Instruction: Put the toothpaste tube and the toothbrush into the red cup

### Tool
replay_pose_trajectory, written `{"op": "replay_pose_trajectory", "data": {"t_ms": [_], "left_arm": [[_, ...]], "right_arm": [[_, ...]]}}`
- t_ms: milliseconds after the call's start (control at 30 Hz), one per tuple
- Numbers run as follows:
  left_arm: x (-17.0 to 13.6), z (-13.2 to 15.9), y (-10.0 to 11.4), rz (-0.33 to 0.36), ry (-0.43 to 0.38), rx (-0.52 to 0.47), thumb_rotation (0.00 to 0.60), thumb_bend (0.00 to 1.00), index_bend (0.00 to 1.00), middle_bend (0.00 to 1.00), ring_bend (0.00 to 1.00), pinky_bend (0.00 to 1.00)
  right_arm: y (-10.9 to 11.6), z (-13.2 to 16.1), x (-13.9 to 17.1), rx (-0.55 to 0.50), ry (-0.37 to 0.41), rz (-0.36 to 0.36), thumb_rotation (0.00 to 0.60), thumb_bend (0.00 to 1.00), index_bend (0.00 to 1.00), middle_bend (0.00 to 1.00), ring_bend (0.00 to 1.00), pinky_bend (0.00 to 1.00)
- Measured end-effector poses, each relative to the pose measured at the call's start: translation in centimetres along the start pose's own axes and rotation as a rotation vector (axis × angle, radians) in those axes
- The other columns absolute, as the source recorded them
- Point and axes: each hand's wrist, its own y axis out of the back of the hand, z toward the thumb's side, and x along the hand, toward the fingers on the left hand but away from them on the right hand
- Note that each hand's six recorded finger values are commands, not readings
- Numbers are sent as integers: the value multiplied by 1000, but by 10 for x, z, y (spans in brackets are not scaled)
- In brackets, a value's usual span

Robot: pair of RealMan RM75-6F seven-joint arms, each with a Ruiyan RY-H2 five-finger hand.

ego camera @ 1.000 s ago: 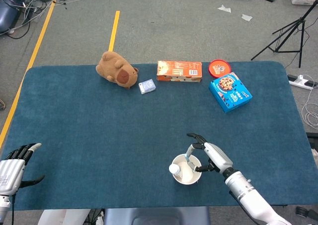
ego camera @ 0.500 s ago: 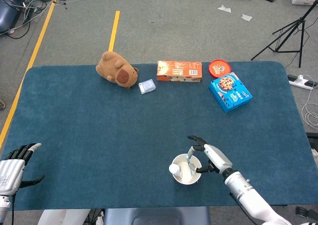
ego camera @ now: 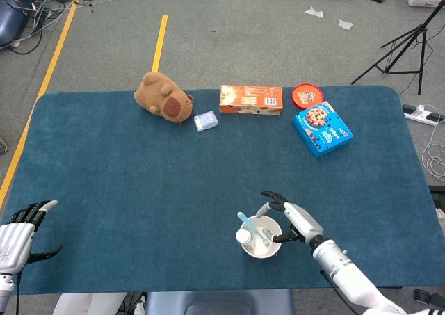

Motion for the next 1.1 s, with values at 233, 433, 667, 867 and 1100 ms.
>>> {"op": "replay_pose_trajectory", "data": {"t_ms": [233,433,667,867,1100], "left_arm": [[0,0,0,-1,0,1,600,0,155,186,167,232],[0,0,0,0,-1,1,600,0,155,186,167,232],[0,1,-1,-3,-2,5,600,0,155,186,167,232],[0,1,-2,-4,-1,8,600,0,155,186,167,232],[1,1,-2,-3,1,10,600,0,155,187,167,232]], "right_arm": [[0,1,0,-4,6,0,600,252,336,88,0,188],[1,3,3,-4,17,-8,600,252,334,88,0,188],[10,11,13,29,53,-44,600,252,325,88,0,188],[25,16,25,110,60,-109,600,251,293,83,0,188],[48,15,39,311,30,-240,600,251,273,80,0,188]]}}
